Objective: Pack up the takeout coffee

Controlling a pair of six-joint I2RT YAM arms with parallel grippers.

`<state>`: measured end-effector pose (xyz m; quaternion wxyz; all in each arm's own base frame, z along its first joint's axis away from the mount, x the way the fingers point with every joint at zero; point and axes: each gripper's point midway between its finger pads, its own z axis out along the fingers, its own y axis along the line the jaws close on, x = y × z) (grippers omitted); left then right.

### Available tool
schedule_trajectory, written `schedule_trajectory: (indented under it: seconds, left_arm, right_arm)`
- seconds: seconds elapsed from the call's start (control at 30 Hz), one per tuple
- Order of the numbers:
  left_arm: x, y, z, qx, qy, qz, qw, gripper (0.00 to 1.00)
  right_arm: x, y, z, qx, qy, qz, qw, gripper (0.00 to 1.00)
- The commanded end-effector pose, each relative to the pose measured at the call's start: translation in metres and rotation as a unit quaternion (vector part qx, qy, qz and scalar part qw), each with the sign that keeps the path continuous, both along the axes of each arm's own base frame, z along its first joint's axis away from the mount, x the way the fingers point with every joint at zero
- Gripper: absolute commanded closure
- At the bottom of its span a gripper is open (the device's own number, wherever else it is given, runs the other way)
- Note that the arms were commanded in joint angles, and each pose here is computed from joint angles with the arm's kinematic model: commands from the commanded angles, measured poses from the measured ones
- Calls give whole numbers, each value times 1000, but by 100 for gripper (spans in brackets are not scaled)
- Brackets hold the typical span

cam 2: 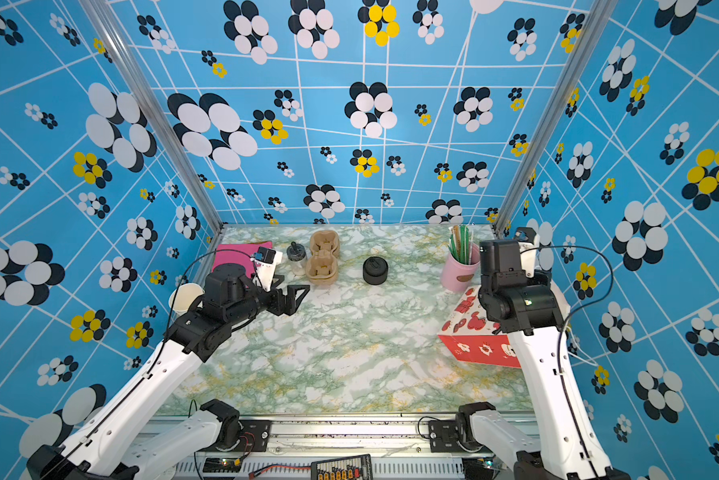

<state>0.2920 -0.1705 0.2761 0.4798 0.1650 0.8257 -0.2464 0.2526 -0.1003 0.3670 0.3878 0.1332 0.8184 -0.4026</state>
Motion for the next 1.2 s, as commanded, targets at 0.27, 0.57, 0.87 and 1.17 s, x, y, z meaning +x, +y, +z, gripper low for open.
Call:
schedule_trajectory:
  seconds: [0.27, 0.57, 0.87, 1.17]
  left_arm:
    - [-6, 3, -6, 6, -4, 3, 1000, 6]
    - [-10, 8, -7, 16, -8, 6, 1000, 5]
    - [-11, 8, -3, 9, -10, 7, 1000, 5]
    - [-14, 11, 0, 6, -11, 13, 1000, 5]
  right_arm:
    - [66, 79, -5, -160, 115, 95, 976, 100]
    - [62, 92, -35, -143, 152, 92, 974, 95]
    - [43, 88, -31, -92, 127, 107, 982, 78]
    - [41, 113, -44, 19, 129, 180, 975, 49]
